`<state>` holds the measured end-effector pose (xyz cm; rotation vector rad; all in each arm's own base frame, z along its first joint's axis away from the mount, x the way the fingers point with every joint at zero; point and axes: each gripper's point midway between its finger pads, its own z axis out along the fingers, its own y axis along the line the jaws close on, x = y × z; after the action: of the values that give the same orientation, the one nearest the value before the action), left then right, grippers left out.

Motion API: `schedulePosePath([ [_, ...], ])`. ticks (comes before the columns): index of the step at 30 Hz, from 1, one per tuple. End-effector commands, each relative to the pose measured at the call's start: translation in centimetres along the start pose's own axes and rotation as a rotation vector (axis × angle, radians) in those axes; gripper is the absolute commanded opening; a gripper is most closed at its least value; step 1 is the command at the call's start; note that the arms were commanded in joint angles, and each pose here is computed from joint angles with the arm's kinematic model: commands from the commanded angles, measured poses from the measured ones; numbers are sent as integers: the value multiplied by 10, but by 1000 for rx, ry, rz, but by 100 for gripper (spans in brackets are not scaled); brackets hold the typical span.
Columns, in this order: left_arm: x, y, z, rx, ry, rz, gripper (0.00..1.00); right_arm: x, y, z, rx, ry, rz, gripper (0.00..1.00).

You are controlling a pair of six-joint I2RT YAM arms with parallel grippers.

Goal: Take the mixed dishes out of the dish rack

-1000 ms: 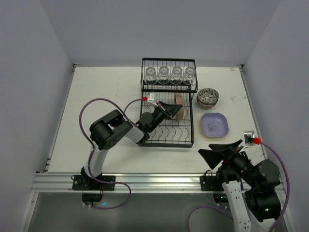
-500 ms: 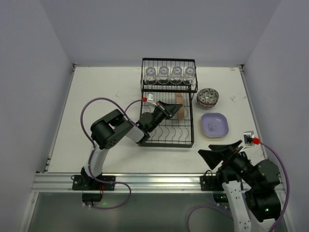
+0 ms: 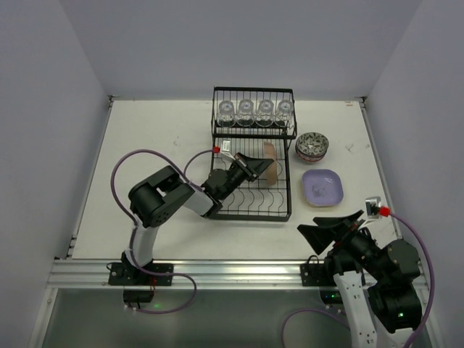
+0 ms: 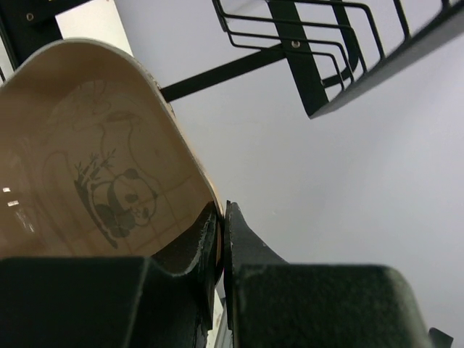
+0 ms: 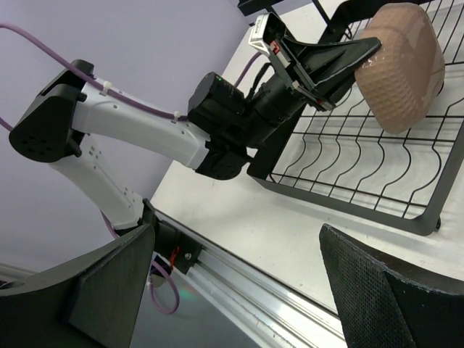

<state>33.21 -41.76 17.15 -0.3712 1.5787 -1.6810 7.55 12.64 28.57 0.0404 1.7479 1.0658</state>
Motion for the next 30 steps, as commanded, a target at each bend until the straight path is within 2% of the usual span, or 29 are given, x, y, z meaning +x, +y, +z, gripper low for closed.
schedulePosePath([
  [1,-20,-133,-38,499,-85,-7,0,1,16,-10,-62,-11,-39,97],
  [10,3,-166,-65,535,-31,136,0,-1,16,-7,-69,-11,-30,97],
  [13,19,-177,-75,509,18,214,0,-6,19,-9,-62,-27,-47,96],
  [15,30,-173,-77,453,51,326,0,-13,17,-6,-31,-27,-48,96],
  [16,44,-172,-82,389,110,366,0,-19,23,-9,-37,-39,-64,96],
  [18,52,-165,-88,321,136,480,0,-28,20,-4,-1,-36,-81,96],
  [19,68,-152,-96,256,209,522,0,-34,23,-6,10,-46,-94,96],
  [21,66,-162,-110,245,232,596,0,-43,18,-2,48,-43,-108,96],
  [22,72,-156,-123,188,301,626,0,-49,20,-3,58,-59,-122,96],
  [26,70,-143,-157,78,408,738,0,-66,26,4,52,-88,-137,95],
  [27,75,-125,-171,7,482,770,0,-68,25,7,53,-84,-130,95],
  [28,70,-139,-177,20,486,783,0,-70,26,12,38,-83,-131,95],
  [30,72,-122,-198,-50,602,859,0,-71,24,19,31,-69,-116,94],
])
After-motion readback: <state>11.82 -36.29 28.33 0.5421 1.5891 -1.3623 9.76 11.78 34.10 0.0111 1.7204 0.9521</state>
